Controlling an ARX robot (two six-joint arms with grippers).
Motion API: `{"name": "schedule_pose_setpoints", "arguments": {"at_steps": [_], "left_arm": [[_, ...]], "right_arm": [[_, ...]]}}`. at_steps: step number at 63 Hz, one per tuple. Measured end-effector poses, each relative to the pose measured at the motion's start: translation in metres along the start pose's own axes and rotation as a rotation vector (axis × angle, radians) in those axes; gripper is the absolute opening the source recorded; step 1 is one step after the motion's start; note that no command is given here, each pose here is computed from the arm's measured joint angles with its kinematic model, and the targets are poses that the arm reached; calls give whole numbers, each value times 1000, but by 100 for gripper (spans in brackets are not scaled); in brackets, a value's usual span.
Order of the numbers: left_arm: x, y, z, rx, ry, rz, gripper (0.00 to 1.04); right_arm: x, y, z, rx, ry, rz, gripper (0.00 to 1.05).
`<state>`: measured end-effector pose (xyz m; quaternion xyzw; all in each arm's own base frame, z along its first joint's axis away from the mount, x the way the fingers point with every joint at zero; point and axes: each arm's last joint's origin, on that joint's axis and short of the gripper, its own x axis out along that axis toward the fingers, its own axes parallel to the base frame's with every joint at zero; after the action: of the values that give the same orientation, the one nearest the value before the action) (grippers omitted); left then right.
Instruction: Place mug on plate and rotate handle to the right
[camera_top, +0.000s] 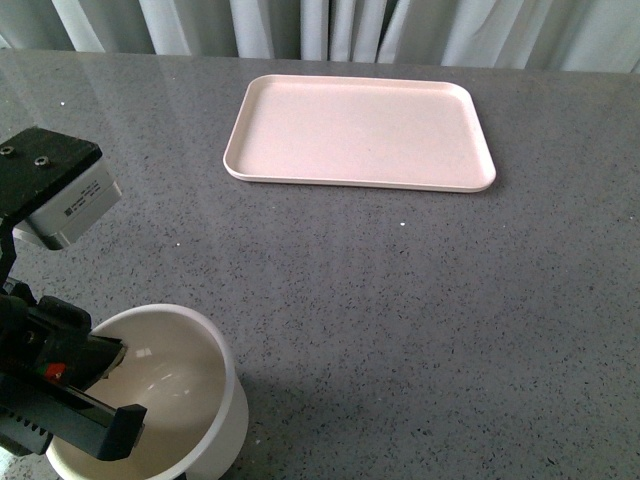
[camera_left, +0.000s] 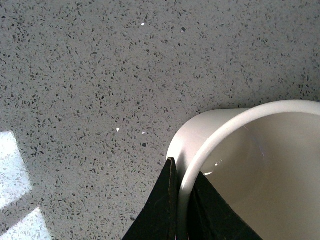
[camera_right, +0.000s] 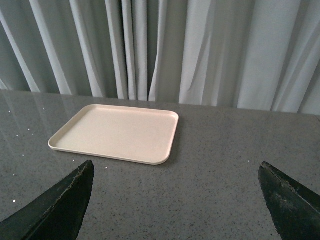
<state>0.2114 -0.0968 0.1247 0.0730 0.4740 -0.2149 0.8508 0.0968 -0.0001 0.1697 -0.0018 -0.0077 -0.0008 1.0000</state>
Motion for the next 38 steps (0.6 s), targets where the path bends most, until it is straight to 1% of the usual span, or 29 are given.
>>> {"name": "schedule_pose_setpoints", "arguments": {"at_steps": [6,11,16,22,30,34,38], "left_arm": [[-5,0,9,-1,-5,0,2],[-9,1,29,-3,-35,3,2],[-7,5,66,-6,-84,6,2],[8,11,110,-9,-97,14,2],[26,13,146,-10,-100,15,2],[42,13,172,-6,-97,13,2],[56,10,192,3,-89,6,2]], "right_arm": [[0,0,0,0,0,0,96],[0,0,0,0,0,0,96],[0,0,0,0,0,0,96],[0,0,0,0,0,0,96],[0,0,0,0,0,0,96],[0,0,0,0,0,0,96],[0,0,0,0,0,0,96]]}}
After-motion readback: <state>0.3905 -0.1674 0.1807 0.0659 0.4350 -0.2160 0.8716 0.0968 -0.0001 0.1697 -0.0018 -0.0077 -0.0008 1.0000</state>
